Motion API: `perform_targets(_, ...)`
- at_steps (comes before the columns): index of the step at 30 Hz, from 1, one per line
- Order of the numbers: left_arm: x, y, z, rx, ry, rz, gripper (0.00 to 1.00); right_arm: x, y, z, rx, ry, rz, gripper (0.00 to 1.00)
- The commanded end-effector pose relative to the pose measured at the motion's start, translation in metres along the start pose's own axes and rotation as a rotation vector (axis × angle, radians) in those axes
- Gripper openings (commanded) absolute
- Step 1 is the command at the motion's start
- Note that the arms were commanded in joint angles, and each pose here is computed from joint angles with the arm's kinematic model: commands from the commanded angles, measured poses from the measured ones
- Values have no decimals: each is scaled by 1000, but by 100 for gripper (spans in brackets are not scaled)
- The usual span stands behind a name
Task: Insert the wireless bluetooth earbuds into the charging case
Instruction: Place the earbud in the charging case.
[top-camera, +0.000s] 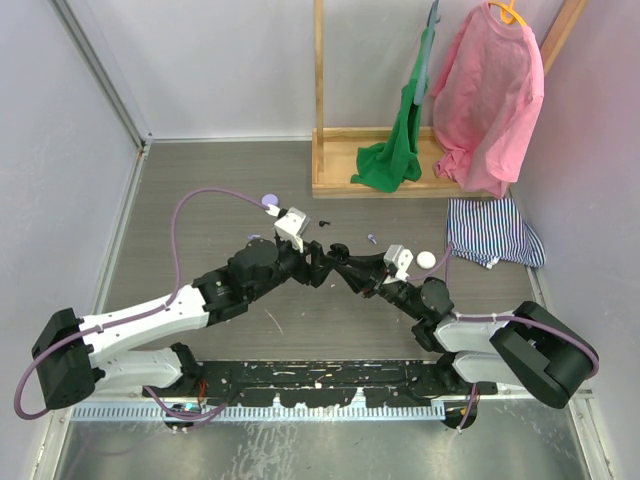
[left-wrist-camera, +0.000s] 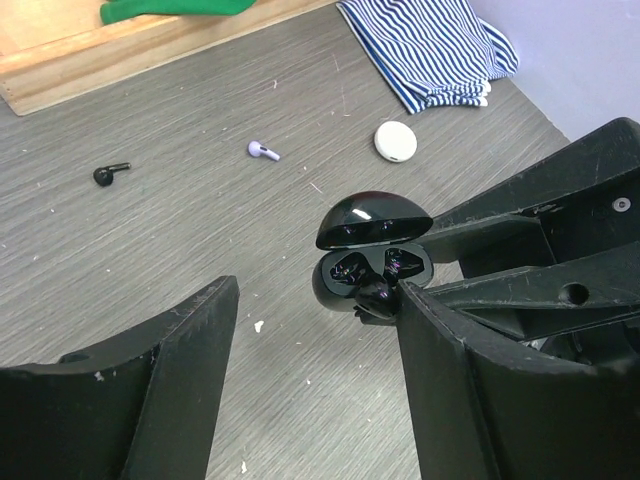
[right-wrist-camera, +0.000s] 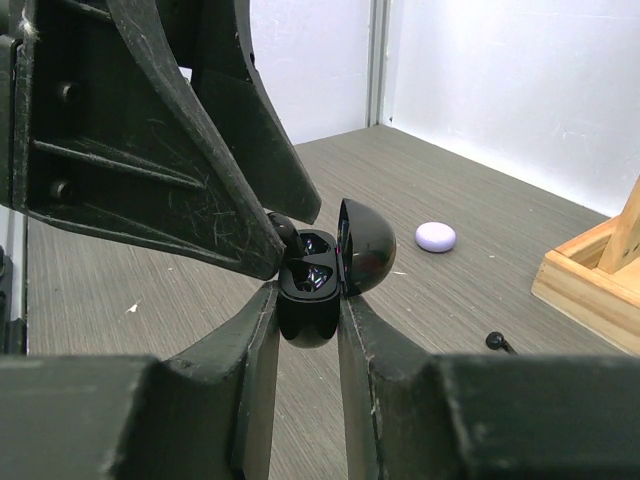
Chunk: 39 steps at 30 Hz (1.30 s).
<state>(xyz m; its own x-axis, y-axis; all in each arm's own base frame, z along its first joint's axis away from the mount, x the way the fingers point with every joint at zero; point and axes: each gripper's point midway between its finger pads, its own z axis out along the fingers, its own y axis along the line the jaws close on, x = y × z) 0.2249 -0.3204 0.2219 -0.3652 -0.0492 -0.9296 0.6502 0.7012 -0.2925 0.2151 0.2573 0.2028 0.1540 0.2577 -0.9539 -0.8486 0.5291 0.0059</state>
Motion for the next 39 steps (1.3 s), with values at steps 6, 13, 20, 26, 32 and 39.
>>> perform_targets(6, -31, 7, -8, -54, -93, 17, 59, -27, 0, 3, -1, -105, -27, 6)
perform_targets(13, -32, 16, -11, -84, -99, 22, 58, -29, 2, 3, -9, -109, -28, 6)
perform_targets(20, -33, 20, -13, -96, -101, 17, 58, -29, 1, 3, -7, -109, -30, 6)
perform_targets(26, -32, 31, -15, -123, -97, 15, 61, -25, -2, 2, 13, -94, -40, 6)
perform_targets(32, -23, 58, -10, -166, -57, -49, 65, -21, -17, -2, 91, -70, -75, 6)
perform_targets(39, 0, 90, 15, -275, 74, -122, 66, -15, -27, -5, 145, -52, -84, 6)
